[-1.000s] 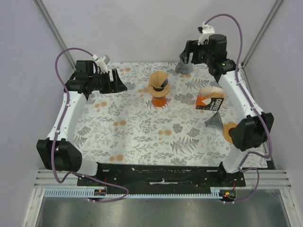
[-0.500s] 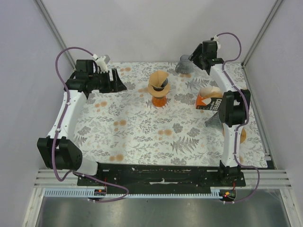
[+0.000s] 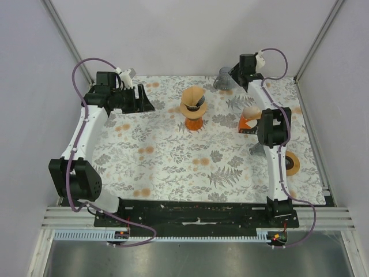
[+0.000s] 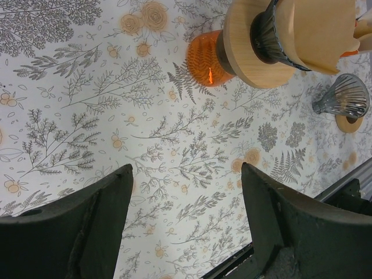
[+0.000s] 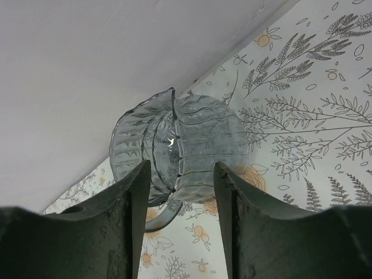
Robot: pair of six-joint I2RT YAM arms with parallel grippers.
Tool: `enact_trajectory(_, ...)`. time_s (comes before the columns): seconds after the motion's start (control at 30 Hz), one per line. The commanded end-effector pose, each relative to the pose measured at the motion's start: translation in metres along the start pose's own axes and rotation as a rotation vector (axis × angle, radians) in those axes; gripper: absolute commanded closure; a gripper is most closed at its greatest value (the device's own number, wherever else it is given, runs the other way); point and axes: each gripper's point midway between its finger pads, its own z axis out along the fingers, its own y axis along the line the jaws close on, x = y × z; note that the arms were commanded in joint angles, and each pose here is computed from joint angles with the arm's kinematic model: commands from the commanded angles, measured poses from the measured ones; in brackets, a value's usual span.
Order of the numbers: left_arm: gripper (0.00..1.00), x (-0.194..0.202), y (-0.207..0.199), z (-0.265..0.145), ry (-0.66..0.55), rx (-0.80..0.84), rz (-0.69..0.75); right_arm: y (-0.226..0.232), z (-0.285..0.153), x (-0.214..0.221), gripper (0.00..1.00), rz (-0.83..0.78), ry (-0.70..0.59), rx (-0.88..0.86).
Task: Place the coffee filter in the dripper
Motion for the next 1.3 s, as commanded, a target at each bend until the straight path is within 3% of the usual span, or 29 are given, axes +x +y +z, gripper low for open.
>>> enact_trajectory(0.0, 0.20, -0.016, -0.001, -0.005, -0.029, 0.012, 0.054, 0.010, 0.004, -0.011, 0.46, 0.037, -0.091, 0.031)
enact_trajectory(0.2, 0.20, -0.018, 0.001, -0.002, -0.018, 0.017, 0.047, -0.002, 0.016, 0.002, 0.48, 0.020, -0.079, 0.065)
enact_trajectory(0.33, 0.20, -0.017, 0.004, 0.000, -0.012, 0.012, 0.049, 0.000, 0.016, 0.002, 0.77, 0.019, -0.075, 0.056)
enact_trajectory(0.5, 0.20, -0.016, 0.004, -0.001, -0.014, 0.013, 0.048, 0.004, -0.002, -0.021, 1.00, -0.025, -0.128, 0.052)
enact_trajectory(0.7, 0.20, -0.017, 0.001, -0.008, -0.028, 0.008, 0.054, 0.039, -0.058, -0.069, 1.00, -0.116, -0.229, -0.081)
enact_trajectory(0.97, 0.20, -0.011, -0.007, -0.019, -0.058, 0.028, 0.081, 0.099, -0.184, -0.124, 1.00, -0.369, -0.351, -0.361)
enact_trajectory(1.13, 0.20, -0.006, -0.010, -0.021, -0.074, 0.039, 0.089, 0.128, -0.272, -0.099, 1.00, -0.562, -0.270, -0.638)
enact_trajectory(1.27, 0.20, -0.004, -0.010, -0.021, -0.076, 0.046, 0.081, 0.125, -0.327, -0.044, 1.00, -0.809, -0.182, -0.714)
